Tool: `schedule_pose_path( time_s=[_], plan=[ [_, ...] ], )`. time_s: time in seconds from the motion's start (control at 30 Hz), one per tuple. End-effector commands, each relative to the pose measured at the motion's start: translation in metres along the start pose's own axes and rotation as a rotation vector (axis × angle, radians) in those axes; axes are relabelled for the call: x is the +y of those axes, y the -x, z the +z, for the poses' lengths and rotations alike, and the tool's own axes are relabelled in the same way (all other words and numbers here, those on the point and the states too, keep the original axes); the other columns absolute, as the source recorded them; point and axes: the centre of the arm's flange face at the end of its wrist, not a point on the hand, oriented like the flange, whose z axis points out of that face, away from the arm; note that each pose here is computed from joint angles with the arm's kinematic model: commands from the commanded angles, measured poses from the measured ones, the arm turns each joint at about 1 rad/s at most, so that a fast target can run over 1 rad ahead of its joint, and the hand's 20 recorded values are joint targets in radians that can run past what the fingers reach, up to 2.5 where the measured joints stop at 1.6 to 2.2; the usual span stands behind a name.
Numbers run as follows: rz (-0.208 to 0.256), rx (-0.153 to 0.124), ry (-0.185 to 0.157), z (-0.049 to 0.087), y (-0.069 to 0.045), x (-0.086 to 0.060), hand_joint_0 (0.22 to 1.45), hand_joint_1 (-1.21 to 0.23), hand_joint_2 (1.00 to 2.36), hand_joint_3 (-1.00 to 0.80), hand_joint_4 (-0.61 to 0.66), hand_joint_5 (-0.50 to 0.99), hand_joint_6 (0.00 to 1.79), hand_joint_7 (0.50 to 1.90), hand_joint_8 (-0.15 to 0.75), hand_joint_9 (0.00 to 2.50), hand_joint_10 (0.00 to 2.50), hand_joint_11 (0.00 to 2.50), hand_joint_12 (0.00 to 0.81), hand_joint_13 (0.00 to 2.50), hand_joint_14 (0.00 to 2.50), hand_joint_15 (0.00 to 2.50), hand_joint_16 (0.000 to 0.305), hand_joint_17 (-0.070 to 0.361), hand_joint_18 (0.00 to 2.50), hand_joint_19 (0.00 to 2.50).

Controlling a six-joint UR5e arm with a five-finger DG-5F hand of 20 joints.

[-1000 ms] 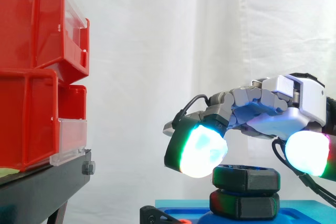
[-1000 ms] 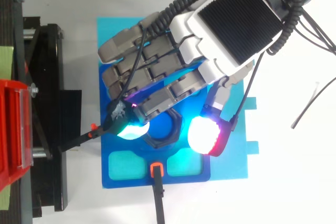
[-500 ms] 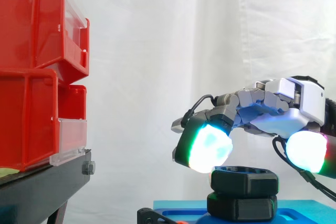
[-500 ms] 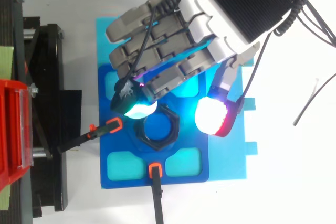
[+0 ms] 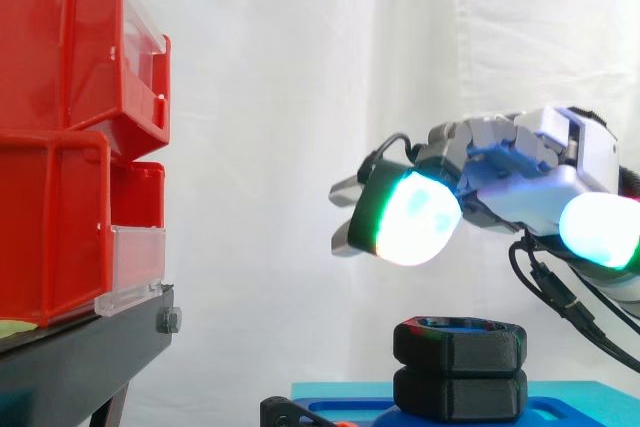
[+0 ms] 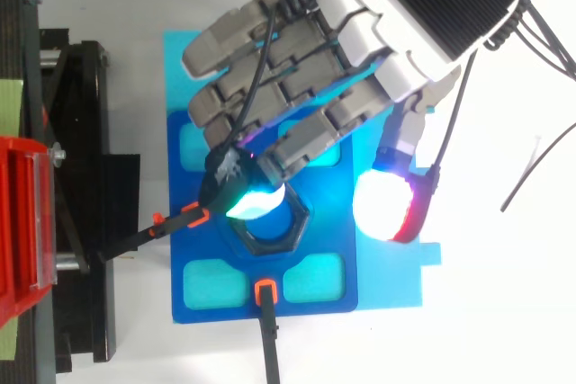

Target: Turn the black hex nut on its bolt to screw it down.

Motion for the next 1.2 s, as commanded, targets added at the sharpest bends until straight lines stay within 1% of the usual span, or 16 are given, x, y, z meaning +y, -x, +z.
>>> schedule_pose_path(
  time_s=[0.0,0.03,0.1,0.2,0.33,0.47,0.5,0.57,0.6,0.63,0.7,0.8,0.87,1.03,1.13,1.17],
  plan=[
    [-0.004,-0.014,0.016,0.008,0.000,0.003,0.51,-0.41,1.00,-0.50,0.21,-0.17,0.61,0.93,0.282,0.57,0.01,0.42,0.287,0.57,0.01,0.21,0.050,0.113,0.52,0.32],
    [-0.003,-0.017,0.027,0.018,-0.003,0.008,0.51,-0.41,1.00,-0.50,0.22,-0.17,0.61,0.93,0.281,0.57,0.01,0.42,0.288,0.57,0.01,0.20,0.050,0.113,0.52,0.32],
    [-0.003,-0.021,0.034,0.025,-0.005,0.011,0.51,-0.41,1.00,-0.50,0.22,-0.17,0.61,0.93,0.281,0.57,0.01,0.42,0.288,0.57,0.01,0.21,0.050,0.113,0.52,0.32],
    [0.014,-0.033,0.064,0.059,-0.017,0.031,0.51,-0.41,1.00,-0.50,0.22,-0.17,0.61,0.94,0.281,0.57,0.01,0.42,0.289,0.57,0.01,0.20,0.050,0.113,0.52,0.32],
    [-0.001,-0.049,0.048,0.065,-0.019,0.033,0.51,-0.41,1.00,-0.50,0.23,-0.17,0.60,0.95,0.280,0.57,0.01,0.41,0.289,0.58,0.01,0.21,0.050,0.113,0.52,0.32],
    [-0.021,-0.049,0.035,0.076,-0.027,0.040,0.51,-0.41,1.00,-0.50,0.22,-0.16,0.56,1.01,0.281,0.57,0.01,0.41,0.290,0.58,0.01,0.21,0.050,0.113,0.52,0.32],
    [-0.026,-0.047,0.029,0.078,-0.033,0.042,0.51,-0.41,1.00,-0.50,0.22,-0.16,0.55,1.03,0.281,0.57,0.01,0.42,0.290,0.58,0.01,0.21,0.050,0.113,0.52,0.32],
    [-0.036,-0.049,0.027,0.079,-0.033,0.042,0.51,-0.41,1.00,-0.50,0.22,-0.15,0.52,1.09,0.281,0.57,0.01,0.41,0.291,0.57,0.01,0.21,0.050,0.113,0.52,0.32],
    [-0.034,-0.042,0.024,0.077,-0.041,0.041,0.51,-0.41,1.00,-0.50,0.22,-0.14,0.50,1.11,0.280,0.56,0.01,0.40,0.292,0.57,0.01,0.21,0.050,0.113,0.52,0.32],
    [-0.030,-0.041,0.023,0.075,-0.048,0.040,0.50,-0.41,1.00,-0.50,0.22,-0.15,0.50,1.09,0.278,0.56,0.01,0.39,0.292,0.57,0.01,0.22,0.050,0.113,0.52,0.32],
    [-0.028,-0.042,0.021,0.073,-0.049,0.038,0.50,-0.41,1.00,-0.50,0.21,-0.15,0.50,1.06,0.277,0.56,0.01,0.38,0.294,0.57,0.01,0.22,0.050,0.113,0.51,0.31],
    [-0.029,-0.048,0.019,0.065,-0.061,0.032,0.51,-0.41,1.00,-0.50,0.22,-0.14,0.50,1.00,0.269,0.54,0.01,0.34,0.298,0.56,0.01,0.23,0.050,0.113,0.49,0.31],
    [-0.029,-0.052,0.022,0.062,-0.064,0.029,0.50,-0.41,1.00,-0.50,0.21,-0.14,0.50,0.95,0.268,0.53,0.01,0.30,0.301,0.56,0.01,0.24,0.050,0.112,0.48,0.31],
    [-0.030,-0.046,0.025,0.053,-0.061,0.024,0.50,-0.40,1.00,-0.50,0.17,-0.15,0.50,0.81,0.247,0.47,0.00,0.17,0.307,0.53,0.01,0.20,0.050,0.112,0.46,0.30],
    [-0.043,-0.044,0.022,0.051,-0.061,0.023,0.50,-0.40,1.00,-0.50,0.18,-0.15,0.50,0.81,0.247,0.47,0.00,0.16,0.307,0.53,0.01,0.20,0.050,0.113,0.45,0.30],
    [-0.047,-0.036,0.017,0.047,-0.067,0.022,0.50,-0.40,1.00,-0.50,0.17,-0.15,0.50,0.80,0.248,0.47,0.00,0.17,0.307,0.52,0.01,0.20,0.050,0.113,0.45,0.30]
  ],
)
